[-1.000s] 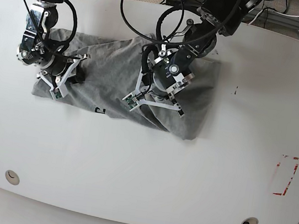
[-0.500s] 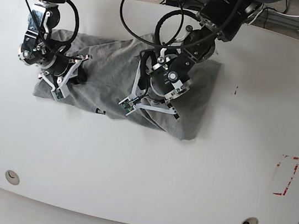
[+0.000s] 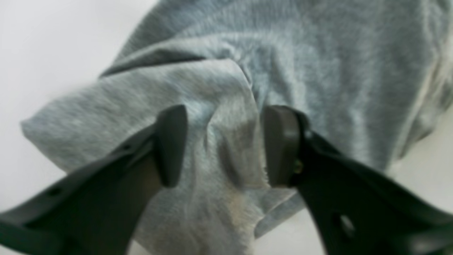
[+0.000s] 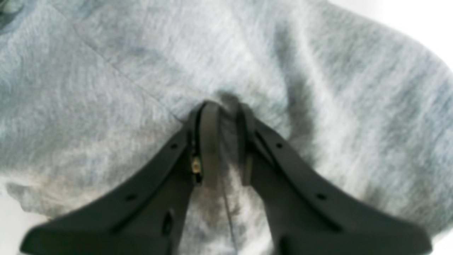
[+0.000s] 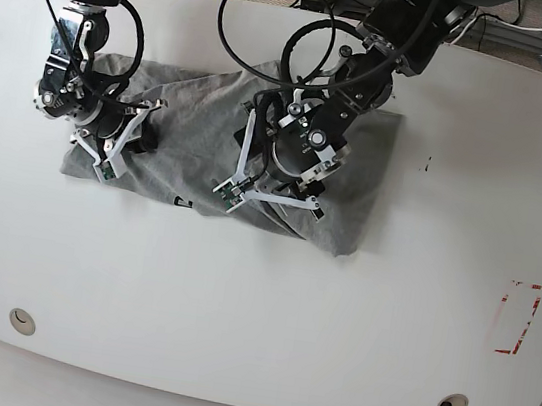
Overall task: Layout the t-shirt on the table in an organized manner, then fold the t-shirt properly
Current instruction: 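Release the fabric and move the left gripper back along the shirt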
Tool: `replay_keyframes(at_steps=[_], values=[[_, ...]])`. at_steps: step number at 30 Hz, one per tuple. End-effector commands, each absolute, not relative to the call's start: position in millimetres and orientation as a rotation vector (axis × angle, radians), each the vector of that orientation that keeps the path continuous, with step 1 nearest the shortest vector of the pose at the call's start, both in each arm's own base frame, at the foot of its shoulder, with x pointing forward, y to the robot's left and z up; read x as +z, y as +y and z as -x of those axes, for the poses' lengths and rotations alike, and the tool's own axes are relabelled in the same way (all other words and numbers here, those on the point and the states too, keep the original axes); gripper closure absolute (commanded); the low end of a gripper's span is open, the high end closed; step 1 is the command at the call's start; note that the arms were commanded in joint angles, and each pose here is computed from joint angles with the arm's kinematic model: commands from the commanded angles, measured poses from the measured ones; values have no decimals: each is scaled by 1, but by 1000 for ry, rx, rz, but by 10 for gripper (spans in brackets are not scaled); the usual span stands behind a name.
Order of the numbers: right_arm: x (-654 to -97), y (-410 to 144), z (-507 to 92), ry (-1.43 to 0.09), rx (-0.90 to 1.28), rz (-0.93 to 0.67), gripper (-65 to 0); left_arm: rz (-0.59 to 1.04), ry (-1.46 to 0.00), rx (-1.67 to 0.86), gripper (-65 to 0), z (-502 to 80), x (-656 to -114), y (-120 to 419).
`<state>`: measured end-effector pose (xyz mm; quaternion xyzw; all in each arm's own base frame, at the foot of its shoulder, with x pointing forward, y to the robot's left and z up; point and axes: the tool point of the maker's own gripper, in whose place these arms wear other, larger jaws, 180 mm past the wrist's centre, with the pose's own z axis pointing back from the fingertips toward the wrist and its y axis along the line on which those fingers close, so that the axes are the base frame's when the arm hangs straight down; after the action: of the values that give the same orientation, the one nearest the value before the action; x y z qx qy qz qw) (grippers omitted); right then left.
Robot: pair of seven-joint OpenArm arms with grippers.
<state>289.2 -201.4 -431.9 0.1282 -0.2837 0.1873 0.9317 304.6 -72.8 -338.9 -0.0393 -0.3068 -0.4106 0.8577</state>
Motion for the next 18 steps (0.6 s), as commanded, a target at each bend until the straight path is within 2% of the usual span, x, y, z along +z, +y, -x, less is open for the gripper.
replay_keyframes(at_steps=[1,5,8,18], values=[[-449,-209,-269,-462,410,-220,-95,185,-767,-858,-399,-309,-299,-94],[-449,-209,-269,-462,410,-220,-95,297,-835,-861,-404,-304,-271,-108],[-448,-209,-270,-463,411,-220,-95,318,-874,-837,-404,-310,-257,-105],[-448,-209,-270,-465,407,-220,-95,281,-979,-479,-403,-372,-253,-20]])
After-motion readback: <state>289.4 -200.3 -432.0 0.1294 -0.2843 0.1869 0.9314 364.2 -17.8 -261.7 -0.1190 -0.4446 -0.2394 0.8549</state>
